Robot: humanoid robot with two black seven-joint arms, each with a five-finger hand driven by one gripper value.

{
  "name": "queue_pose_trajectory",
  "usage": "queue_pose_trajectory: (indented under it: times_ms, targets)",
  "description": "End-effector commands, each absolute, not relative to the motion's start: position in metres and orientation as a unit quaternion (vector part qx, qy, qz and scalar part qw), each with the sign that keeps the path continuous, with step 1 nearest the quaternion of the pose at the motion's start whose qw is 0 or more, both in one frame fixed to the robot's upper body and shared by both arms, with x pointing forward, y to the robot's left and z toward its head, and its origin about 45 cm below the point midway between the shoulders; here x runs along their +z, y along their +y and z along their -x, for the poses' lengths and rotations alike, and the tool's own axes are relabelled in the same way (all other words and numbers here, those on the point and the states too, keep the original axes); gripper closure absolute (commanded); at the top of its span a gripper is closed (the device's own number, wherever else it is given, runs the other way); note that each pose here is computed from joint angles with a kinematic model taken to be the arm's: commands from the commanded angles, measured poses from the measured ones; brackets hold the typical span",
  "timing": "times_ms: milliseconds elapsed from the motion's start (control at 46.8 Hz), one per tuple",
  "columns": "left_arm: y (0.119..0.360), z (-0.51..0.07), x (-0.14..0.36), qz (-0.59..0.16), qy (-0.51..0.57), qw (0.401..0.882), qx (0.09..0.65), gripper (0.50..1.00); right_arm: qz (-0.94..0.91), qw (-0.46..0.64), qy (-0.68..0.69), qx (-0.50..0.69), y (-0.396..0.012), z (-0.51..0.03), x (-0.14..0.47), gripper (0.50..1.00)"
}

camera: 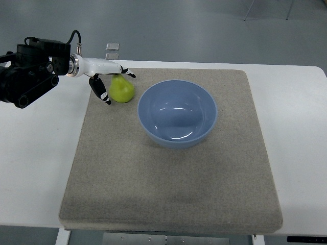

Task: Place pear in bowl with left hand
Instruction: 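Close the left hand's fingers around the yellow-green pear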

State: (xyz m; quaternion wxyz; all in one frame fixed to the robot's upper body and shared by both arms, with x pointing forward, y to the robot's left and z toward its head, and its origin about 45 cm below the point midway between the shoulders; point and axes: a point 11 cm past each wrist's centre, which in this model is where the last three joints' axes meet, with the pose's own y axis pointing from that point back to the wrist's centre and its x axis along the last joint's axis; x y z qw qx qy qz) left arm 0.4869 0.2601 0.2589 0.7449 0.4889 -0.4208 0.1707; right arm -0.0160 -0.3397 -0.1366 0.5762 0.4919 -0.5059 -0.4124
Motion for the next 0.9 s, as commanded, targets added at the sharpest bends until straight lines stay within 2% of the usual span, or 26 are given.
queue_pose_trajectory:
  times_ms: [0,235,299,363,406,556,663,706,748,877]
  targets:
    - [0.2600,-0.4862,0.2564,-0.492,-0.422,0.743,0.167,0.523,-0.492,0.576,-0.506,-0.412,-0.3396,0.0161,-0.1366,0.576]
    - [0.2574,-0.4876,0.2569,-0.486,-0.428,0.741,0.174,0.525,-0.492,0.576,-0.506,-0.412,-0.3396,0.0161,-0.1366,0.576]
    - [0.2564,-0.4878,0.2574,-0.485,-0.429,0.742,0.175,0.540,-0.493,0.576,-0.506,-0.412,-0.3396,0.0159,-0.1366,0.576]
    - [0.2563,-0.4882,0.2581,-0.485,-0.429,0.741,0.175,0.578,-0.491,0.577,-0.506,-0.412,-0.3402,0.0160,-0.1366,0.576]
    - [0.2564,-0.4882,0.2582,-0.485,-0.429,0.741,0.176,0.634,-0.492,0.576,-0.506,-0.412,-0.3396,0.0159,-0.1366,0.576]
    - [0.2564,-0.4882,0.2581,-0.485,-0.429,0.741,0.176,0.690,-0.492,0.576,-0.506,-0.412,-0.3396,0.0161,-0.1366,0.576]
    - [0.2563,-0.4884,0.2585,-0.485,-0.429,0.742,0.177,0.786,-0.492,0.576,-0.506,-0.412,-0.3396,0.0161,-0.1366,0.576]
    - [0.2563,-0.4885,0.2586,-0.485,-0.429,0.741,0.177,0.801,-0.492,0.576,-0.506,-0.412,-0.3396,0.0161,-0.1366,0.576]
    - [0.2563,-0.4885,0.2586,-0.485,-0.429,0.741,0.177,0.842,-0.492,0.577,-0.506,-0.412,-0.3396,0.0160,-0.1366,0.576]
    - [0.2563,-0.4885,0.2586,-0.485,-0.429,0.741,0.177,0.883,-0.492,0.576,-0.506,-0.412,-0.3396,0.0161,-0.1366,0.576]
